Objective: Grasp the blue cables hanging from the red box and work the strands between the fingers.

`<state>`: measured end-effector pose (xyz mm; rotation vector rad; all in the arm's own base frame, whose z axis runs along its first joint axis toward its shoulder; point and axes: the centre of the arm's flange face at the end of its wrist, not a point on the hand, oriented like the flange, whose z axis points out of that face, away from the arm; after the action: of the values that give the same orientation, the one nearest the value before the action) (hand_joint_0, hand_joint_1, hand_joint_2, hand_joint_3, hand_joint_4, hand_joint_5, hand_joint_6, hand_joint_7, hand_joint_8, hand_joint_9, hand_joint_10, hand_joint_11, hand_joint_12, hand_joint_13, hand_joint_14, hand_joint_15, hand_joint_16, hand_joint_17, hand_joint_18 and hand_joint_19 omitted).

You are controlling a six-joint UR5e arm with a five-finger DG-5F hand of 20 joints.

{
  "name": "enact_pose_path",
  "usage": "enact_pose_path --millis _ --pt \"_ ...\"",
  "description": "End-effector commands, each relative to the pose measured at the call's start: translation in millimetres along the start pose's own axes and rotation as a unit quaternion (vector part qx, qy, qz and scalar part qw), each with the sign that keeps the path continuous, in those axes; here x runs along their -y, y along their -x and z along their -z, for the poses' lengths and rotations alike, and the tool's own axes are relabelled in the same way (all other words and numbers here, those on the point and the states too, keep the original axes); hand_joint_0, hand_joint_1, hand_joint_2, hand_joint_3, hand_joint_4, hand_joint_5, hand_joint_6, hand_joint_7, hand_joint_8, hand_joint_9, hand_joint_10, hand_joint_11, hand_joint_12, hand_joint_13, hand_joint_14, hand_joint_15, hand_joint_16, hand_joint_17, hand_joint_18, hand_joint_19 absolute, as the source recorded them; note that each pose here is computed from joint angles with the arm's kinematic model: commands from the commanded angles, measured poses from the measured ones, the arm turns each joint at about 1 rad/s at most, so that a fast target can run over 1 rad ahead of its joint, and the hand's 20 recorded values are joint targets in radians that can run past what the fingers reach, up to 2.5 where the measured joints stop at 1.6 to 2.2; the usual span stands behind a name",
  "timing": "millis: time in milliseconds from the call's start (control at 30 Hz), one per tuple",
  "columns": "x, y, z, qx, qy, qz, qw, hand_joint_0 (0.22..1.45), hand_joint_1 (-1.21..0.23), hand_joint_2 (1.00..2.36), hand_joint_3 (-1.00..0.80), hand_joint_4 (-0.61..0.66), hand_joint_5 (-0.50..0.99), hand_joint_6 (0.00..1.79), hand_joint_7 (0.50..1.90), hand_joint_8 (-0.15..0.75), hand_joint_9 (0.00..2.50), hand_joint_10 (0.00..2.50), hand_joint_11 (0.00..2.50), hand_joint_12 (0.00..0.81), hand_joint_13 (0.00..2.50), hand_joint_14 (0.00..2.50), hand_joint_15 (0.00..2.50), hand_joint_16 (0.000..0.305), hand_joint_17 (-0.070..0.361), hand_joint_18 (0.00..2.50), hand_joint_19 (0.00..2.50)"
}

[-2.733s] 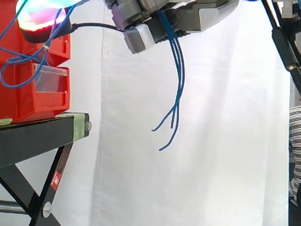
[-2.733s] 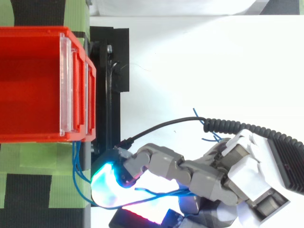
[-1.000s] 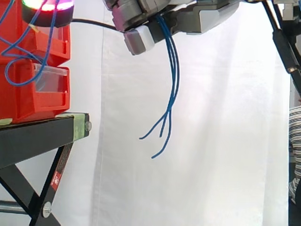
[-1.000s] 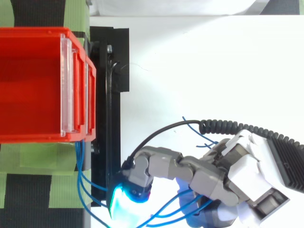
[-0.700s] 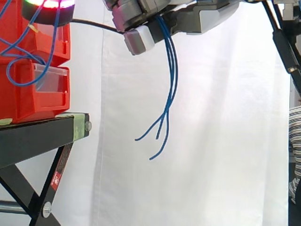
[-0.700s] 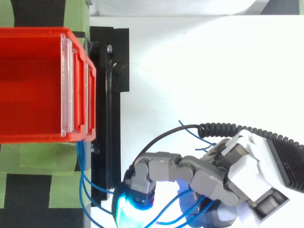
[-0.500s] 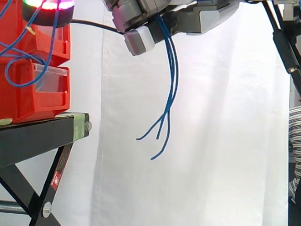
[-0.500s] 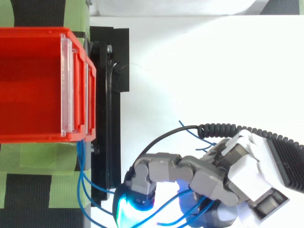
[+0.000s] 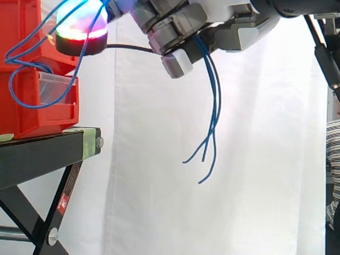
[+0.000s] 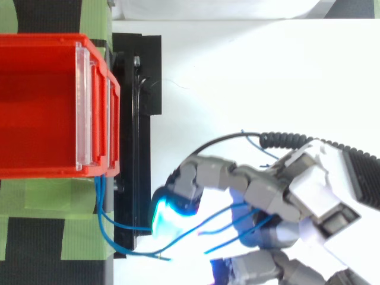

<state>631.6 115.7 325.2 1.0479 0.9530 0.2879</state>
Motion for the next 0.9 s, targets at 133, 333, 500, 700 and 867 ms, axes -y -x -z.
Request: enact_pose_path --millis 133,333,500,700,867 --pt "-1.1 3.5 -3.6 0.042 -0.031 -0.031 0.9981 0.80 -0.61 1.00 -0.99 0.23 0.31 0.31 1.41 0.384 0.99 2.50 2.50 0.419 1.08 2.50 1.64 0.046 0.104 1.46 1.18" --pt "-3.6 4.3 -4.7 0.051 -0.034 -0.037 0.9974 0.83 -0.62 1.00 -0.92 0.23 0.31 0.34 1.41 0.384 0.99 2.50 2.50 0.419 1.08 2.50 1.64 0.046 0.104 1.46 1.18" --pt "-5.4 2.9 -4.7 0.052 -0.032 -0.046 0.9971 0.88 -0.63 1.01 -0.82 0.22 0.30 0.42 1.39 0.384 0.99 2.50 2.50 0.419 1.08 2.50 1.64 0.046 0.104 1.46 1.18" --pt "-7.4 2.2 -2.5 0.050 -0.031 -0.049 0.9971 0.89 -0.63 1.01 -0.78 0.21 0.27 0.52 1.38 0.384 0.99 2.50 2.50 0.419 1.08 2.50 1.64 0.046 0.104 1.46 1.18" --pt "-8.1 0.0 -0.3 0.048 -0.030 -0.055 0.9969 0.89 -0.62 1.01 -0.76 0.22 0.26 0.56 1.38 0.384 0.99 2.50 2.50 0.419 1.08 2.50 1.64 0.046 0.104 1.46 1.18"
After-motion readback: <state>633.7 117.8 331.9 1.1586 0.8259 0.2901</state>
